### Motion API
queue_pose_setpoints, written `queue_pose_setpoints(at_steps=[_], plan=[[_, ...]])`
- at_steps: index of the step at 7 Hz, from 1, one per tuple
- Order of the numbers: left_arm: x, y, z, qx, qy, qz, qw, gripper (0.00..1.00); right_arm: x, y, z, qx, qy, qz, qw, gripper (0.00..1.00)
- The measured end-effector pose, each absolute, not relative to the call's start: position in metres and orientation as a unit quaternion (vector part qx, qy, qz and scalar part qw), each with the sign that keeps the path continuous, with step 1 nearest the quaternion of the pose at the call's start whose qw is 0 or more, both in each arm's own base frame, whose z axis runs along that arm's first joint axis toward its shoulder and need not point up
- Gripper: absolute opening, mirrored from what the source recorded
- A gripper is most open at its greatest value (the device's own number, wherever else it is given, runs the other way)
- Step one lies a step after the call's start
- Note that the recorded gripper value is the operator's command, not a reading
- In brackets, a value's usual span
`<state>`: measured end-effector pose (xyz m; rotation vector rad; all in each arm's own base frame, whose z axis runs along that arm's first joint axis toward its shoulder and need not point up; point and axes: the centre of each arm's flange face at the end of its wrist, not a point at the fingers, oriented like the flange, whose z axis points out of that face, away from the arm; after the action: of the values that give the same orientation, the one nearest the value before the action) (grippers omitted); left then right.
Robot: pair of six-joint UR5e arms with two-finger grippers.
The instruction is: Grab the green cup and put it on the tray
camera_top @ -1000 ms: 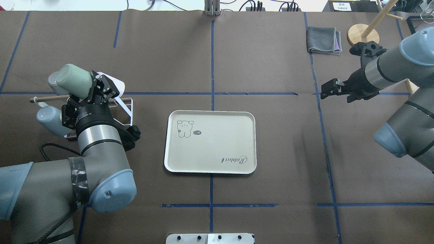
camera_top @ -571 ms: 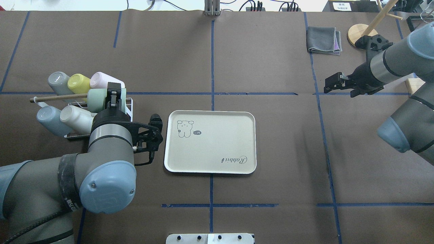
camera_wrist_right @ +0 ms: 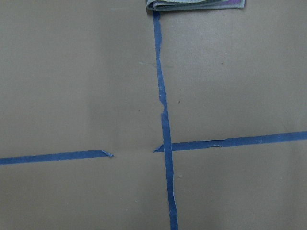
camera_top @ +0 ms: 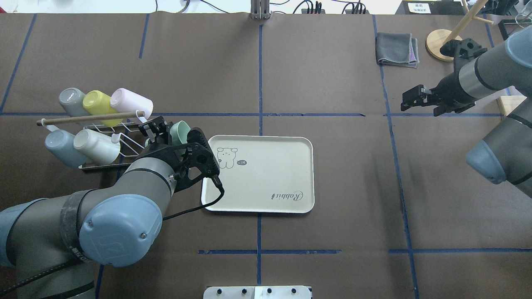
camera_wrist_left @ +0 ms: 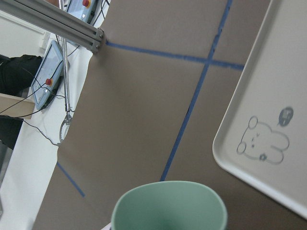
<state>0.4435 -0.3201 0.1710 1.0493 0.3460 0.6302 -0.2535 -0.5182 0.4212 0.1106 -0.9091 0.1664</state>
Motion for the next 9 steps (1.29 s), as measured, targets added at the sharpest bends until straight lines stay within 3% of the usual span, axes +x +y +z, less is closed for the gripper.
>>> queue_pose_setpoints(at_steps=[6, 9], plan=[[0.5, -0.345, 0.202, 0.587, 0.421, 0.037, 0.691, 0.02, -0.244, -0.517, 0.436, 0.051, -0.429, 0.079, 0.898, 1.0], [0.532, -0.36, 0.249, 0.603, 0.46, -0.021, 0.651, 0.02, -0.191, -0.521, 0.479, 0.067, -0.391, 0.015, 0.918, 1.0]])
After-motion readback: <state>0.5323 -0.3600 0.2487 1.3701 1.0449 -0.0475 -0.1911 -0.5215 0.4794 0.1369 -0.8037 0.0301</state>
